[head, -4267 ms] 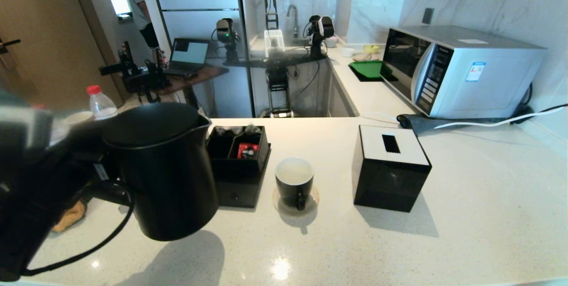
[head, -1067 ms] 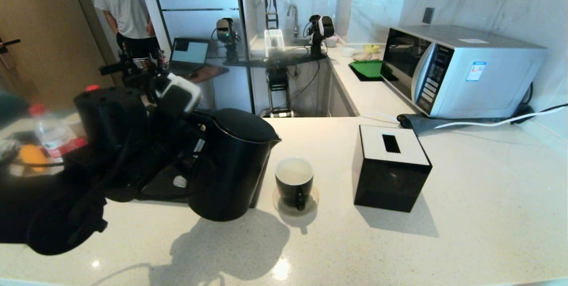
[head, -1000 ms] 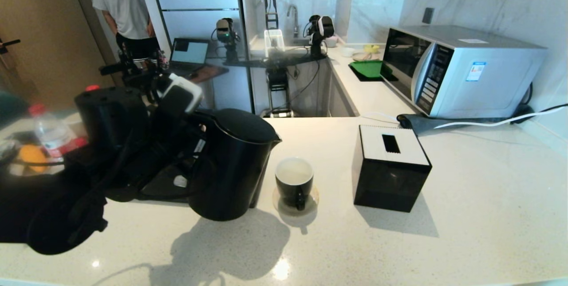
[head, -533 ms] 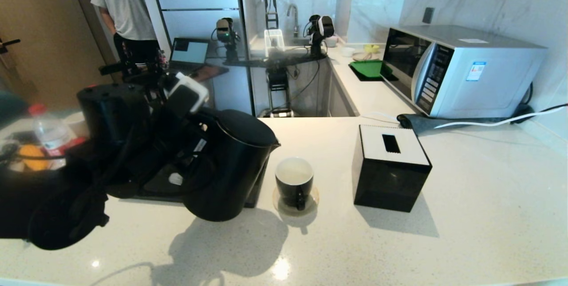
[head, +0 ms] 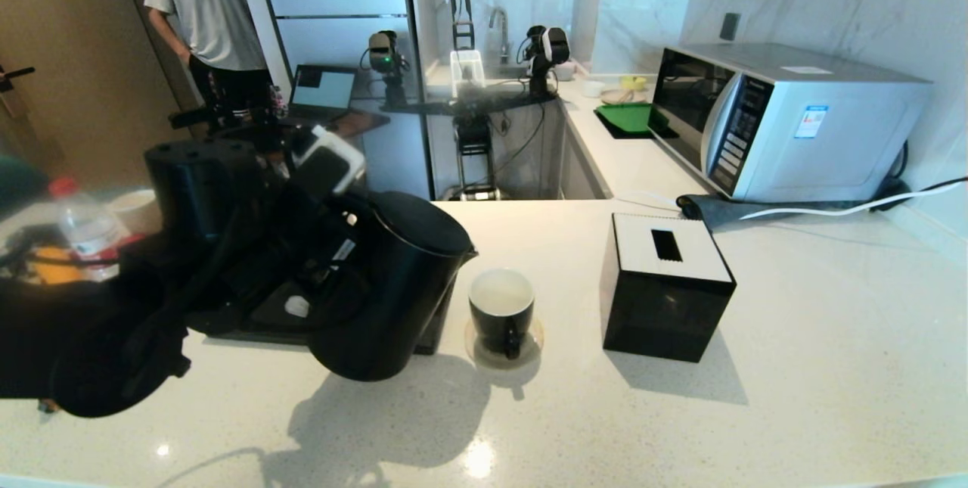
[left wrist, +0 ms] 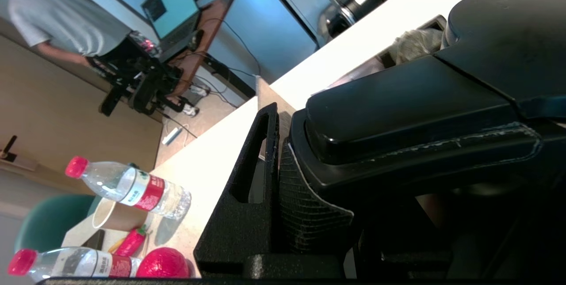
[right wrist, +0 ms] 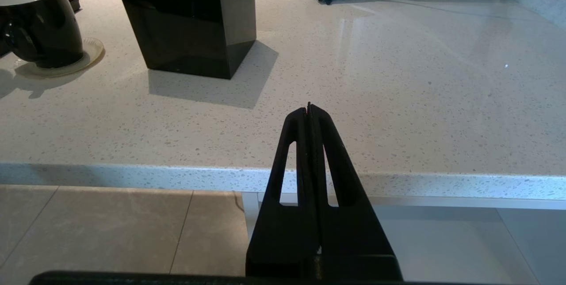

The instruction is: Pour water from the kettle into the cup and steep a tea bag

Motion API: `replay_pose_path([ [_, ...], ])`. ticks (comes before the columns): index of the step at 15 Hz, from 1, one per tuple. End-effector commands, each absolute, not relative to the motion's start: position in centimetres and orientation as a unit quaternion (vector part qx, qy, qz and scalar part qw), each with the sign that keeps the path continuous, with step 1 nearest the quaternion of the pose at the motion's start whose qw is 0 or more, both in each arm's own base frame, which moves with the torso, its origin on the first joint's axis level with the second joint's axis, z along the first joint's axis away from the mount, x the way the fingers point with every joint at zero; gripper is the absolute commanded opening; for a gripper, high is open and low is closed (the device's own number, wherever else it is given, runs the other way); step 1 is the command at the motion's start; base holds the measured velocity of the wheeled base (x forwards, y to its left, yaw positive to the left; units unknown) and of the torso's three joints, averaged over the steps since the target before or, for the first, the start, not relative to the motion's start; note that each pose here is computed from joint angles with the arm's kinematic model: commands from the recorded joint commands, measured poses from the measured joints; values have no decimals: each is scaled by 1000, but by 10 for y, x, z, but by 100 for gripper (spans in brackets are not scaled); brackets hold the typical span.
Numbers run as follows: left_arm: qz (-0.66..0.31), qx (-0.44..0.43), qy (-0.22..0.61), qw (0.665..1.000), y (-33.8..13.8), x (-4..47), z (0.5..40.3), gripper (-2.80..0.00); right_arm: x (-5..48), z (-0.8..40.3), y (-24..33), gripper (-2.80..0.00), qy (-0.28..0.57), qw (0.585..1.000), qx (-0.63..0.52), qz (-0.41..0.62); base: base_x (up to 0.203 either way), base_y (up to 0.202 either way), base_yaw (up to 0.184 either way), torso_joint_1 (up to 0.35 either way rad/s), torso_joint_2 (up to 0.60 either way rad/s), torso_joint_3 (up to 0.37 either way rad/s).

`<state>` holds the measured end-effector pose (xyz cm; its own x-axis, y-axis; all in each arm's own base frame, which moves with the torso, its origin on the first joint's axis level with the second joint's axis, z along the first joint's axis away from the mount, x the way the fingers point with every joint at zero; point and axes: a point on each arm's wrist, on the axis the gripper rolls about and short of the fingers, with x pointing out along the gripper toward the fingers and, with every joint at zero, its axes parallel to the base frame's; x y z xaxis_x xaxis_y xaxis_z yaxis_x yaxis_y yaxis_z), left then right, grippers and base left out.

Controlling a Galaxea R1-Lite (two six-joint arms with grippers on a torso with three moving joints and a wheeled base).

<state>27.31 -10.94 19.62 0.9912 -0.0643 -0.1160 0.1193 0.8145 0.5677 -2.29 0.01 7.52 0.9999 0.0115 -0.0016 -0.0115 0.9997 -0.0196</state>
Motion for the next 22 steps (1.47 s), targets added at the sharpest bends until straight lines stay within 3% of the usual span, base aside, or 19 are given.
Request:
replay_pose_path([
  [1, -50, 311, 43, 948, -112, 274, 199, -280, -23, 75, 0, -280, 1, 1000, -10, 6, 0, 0, 0, 0, 0, 0],
  [22, -65, 370, 37, 926, -129, 291, 202, -280, -23, 75, 0, -280, 1, 1000, -10, 6, 0, 0, 0, 0, 0, 0],
])
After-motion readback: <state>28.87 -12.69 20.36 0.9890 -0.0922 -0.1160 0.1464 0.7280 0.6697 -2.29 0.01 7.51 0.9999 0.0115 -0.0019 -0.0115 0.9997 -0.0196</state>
